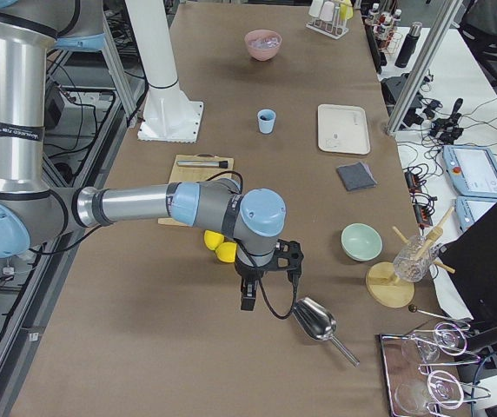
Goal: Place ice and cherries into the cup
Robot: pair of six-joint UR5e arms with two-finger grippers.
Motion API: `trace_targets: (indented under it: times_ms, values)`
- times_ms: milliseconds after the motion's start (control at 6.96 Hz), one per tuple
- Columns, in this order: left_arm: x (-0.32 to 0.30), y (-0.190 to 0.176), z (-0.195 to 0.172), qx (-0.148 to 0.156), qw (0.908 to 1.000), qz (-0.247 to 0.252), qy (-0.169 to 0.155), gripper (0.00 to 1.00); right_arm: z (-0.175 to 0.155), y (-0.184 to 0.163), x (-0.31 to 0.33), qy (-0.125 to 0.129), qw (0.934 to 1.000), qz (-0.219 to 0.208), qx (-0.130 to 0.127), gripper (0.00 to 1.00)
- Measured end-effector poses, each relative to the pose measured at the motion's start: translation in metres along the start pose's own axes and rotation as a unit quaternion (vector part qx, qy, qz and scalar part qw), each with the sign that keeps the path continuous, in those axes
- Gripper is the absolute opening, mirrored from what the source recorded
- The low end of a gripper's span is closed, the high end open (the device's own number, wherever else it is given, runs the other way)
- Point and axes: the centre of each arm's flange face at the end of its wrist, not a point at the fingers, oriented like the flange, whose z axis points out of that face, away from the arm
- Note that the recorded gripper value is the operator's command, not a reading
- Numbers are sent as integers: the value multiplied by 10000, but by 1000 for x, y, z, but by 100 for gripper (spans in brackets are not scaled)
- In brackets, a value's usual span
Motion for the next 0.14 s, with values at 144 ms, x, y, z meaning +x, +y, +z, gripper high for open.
trace_targets:
  times_ms: [144]
  values:
    - [0, 0, 0, -2, 10000, 0, -9, 98, 0, 0, -1, -4, 10000, -4, 7, 100]
